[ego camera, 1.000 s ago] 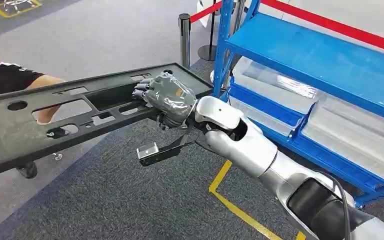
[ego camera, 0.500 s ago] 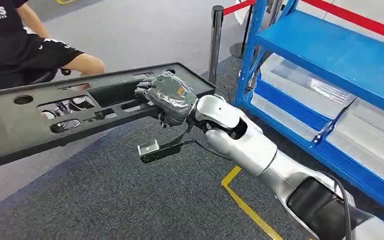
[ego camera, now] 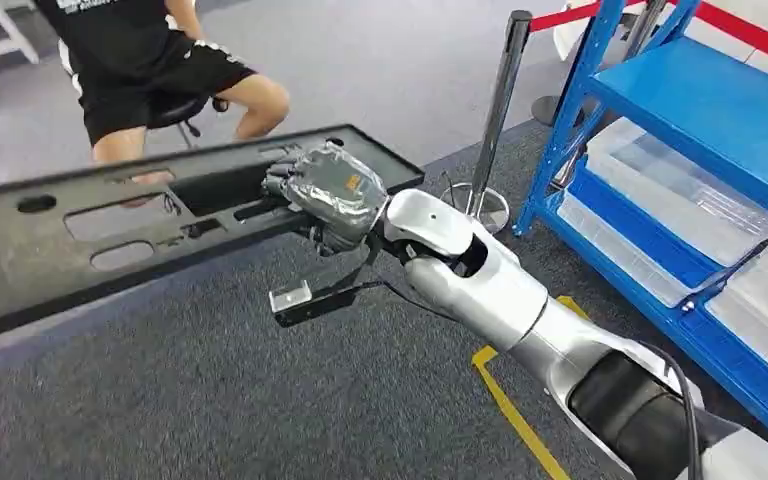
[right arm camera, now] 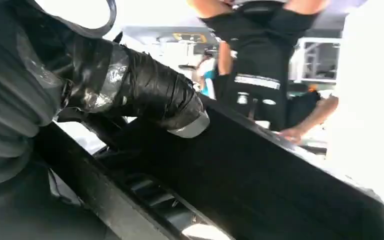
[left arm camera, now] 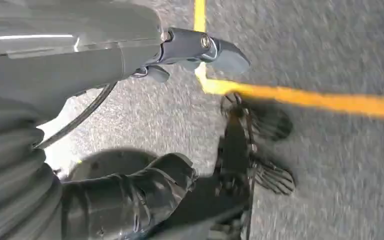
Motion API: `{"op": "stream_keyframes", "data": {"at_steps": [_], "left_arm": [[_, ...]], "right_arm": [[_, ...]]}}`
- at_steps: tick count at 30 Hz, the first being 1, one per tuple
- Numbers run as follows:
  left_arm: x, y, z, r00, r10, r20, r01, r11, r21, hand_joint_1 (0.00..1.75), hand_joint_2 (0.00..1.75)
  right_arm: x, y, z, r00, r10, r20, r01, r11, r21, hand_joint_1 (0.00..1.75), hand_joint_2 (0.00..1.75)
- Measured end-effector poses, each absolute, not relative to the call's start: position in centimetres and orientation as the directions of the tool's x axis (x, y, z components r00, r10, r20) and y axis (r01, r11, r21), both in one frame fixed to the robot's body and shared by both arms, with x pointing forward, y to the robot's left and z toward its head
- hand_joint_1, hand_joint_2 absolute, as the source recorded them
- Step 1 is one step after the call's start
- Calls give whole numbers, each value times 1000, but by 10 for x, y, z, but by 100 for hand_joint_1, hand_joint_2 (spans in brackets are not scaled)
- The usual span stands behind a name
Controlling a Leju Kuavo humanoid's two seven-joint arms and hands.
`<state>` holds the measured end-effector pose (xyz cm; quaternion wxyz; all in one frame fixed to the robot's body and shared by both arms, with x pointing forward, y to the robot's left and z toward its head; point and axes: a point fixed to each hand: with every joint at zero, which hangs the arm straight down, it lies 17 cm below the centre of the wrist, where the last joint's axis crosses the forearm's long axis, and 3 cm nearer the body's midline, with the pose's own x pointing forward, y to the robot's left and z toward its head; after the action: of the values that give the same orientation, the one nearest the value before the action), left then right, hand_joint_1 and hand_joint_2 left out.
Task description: Take the parts from the cabinet and place them on the table.
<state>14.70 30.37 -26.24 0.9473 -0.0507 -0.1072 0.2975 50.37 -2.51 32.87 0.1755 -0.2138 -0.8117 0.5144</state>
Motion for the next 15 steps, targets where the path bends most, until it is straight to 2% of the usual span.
{"op": "stream_keyframes", "data": {"at_steps": [15], "left_arm": [[151,298,-262,791,585,179,-562,811,-166,0,175]], "right_arm": [[507,-26,324,-842,535,65,164,369,-915,175,175]]}}
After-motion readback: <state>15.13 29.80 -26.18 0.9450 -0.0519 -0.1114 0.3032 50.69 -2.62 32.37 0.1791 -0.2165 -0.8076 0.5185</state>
